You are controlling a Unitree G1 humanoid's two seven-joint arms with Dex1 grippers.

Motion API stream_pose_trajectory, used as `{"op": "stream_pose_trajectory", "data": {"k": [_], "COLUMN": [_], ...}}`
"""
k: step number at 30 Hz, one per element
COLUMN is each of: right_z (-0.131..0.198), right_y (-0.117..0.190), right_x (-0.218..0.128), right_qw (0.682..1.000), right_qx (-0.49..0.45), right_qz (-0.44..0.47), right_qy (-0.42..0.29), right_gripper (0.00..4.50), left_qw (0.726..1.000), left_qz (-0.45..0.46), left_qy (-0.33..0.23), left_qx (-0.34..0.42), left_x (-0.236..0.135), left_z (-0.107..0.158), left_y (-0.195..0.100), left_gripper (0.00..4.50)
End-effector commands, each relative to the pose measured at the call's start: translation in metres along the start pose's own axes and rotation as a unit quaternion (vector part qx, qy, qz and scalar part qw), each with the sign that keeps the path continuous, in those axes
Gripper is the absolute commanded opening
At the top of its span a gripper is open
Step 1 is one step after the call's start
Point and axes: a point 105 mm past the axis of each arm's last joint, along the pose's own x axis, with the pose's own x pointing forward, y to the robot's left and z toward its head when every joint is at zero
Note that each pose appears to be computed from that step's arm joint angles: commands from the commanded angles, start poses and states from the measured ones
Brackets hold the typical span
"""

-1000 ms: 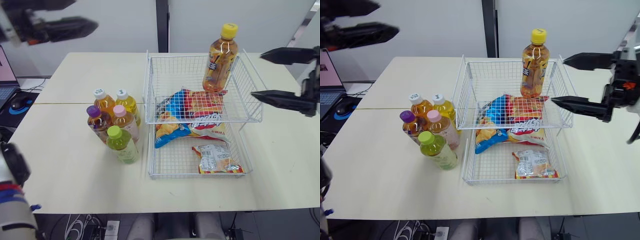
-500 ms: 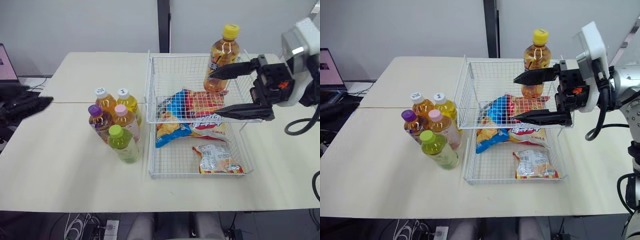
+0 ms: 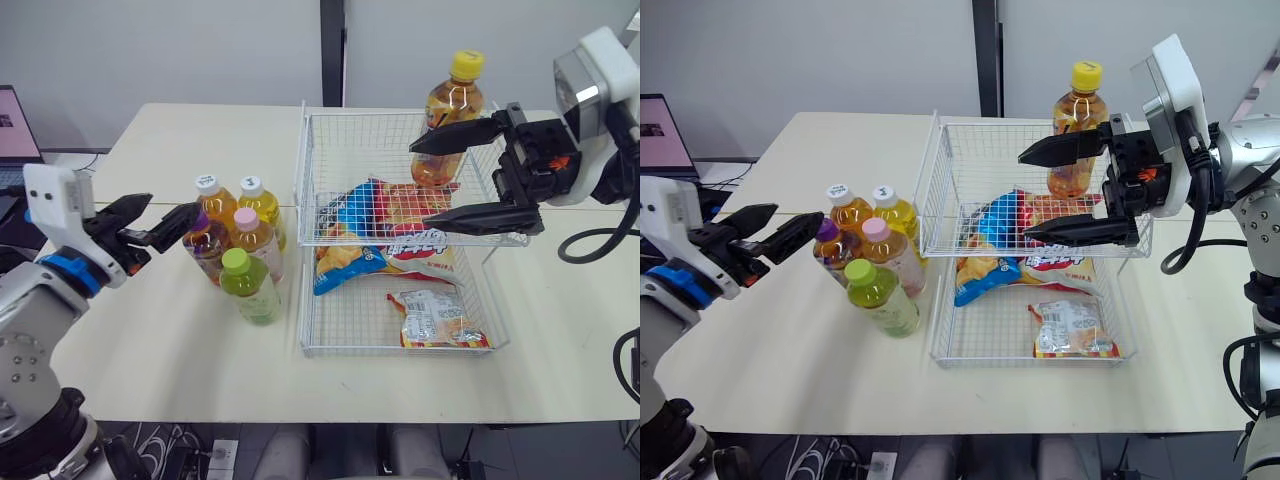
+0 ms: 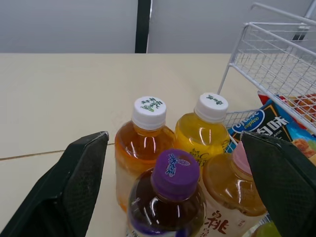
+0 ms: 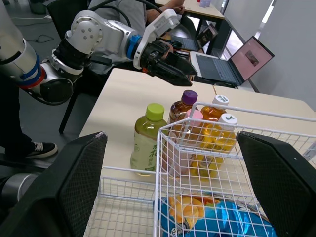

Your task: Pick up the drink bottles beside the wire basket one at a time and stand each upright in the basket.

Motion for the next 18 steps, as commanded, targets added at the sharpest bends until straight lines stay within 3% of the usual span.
{"op": "stream_pose_trajectory", "data": {"k": [1,15,18], "right_z": [0.014,0.016,0.016], "right_y": [0.000,0.002,0.002], "right_x": [-0.001,-0.002,-0.002], "right_qw": [1.000,1.000,1.000], "right_qx": [-0.030,-0.028,-0.029], "right_qz": [0.000,-0.002,-0.001], "right_qy": [-0.001,-0.001,-0.002], "right_gripper": [4.50,4.50,4.50], "left_qw": [0.999,0.999,0.999], "left_qz": [0.035,0.041,0.037], "left_qy": [-0.012,0.007,0.007], "left_qx": [0.021,0.027,0.025], "left_x": [0.006,0.017,0.018], "left_z": [0.007,-0.010,-0.012], "left_y": [-0.001,-0.009,-0.010], "left_gripper": [4.45,4.45,3.85]}}
